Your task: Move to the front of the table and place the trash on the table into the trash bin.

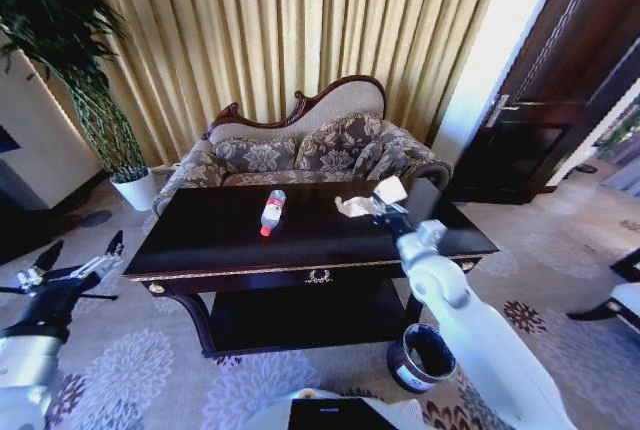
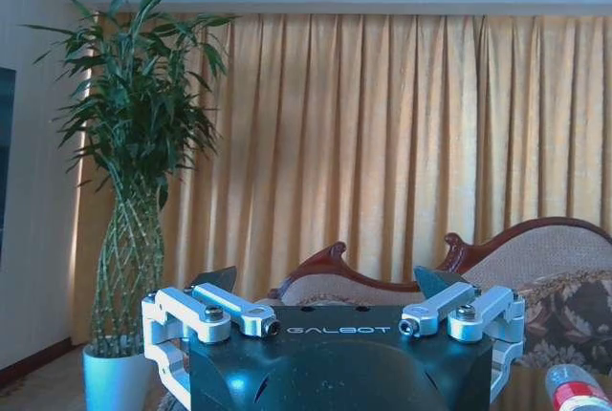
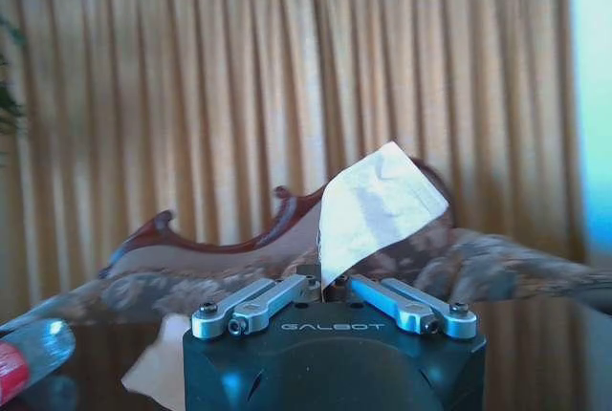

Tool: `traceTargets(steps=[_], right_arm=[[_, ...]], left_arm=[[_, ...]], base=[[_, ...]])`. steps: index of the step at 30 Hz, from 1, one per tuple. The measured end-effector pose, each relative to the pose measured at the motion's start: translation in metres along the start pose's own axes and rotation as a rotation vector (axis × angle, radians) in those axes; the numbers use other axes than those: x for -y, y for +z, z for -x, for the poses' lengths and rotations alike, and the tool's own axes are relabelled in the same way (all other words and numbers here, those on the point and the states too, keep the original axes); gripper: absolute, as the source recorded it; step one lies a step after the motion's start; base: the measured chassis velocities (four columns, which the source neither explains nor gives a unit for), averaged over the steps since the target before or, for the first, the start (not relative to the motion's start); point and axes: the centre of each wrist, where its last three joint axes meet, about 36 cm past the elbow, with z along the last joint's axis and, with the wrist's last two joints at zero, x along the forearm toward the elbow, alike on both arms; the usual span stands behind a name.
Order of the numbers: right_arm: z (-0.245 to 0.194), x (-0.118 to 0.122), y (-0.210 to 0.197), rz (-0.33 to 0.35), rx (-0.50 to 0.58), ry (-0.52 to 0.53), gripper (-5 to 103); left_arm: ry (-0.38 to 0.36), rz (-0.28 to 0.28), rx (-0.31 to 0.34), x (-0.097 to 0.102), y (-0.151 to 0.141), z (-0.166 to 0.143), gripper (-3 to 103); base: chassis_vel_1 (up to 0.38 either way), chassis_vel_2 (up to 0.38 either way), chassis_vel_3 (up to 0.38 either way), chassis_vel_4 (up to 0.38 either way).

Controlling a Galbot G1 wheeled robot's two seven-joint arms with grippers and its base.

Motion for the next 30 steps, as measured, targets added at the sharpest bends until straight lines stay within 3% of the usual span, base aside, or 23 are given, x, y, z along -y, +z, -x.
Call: traceTargets(steps=[10,15,30], right_arm=[[-0.056,0.0,-0.016,-0.033,0.03,0.065,0],[-0.085,-0.001,-0.027,-0.051,-0.007,0.067,0],[-0.108,-0.012,-0.028,-0.041,-0.045,0.071,0]], left_arm=[[0.05,-0.004,-0.016,-0.001,-0.003,0.005,100],[0.067,0.003,-0.035,0.0,-0.006,0.007,100],[0.071,0.016,-0.049,-0.001,-0.007,0.007,100]], base=[[0.0,0.0,0.0,0.0],[0.0,0.0,0.0,0.0],[0.03,-0.027,-0.035,0.033]])
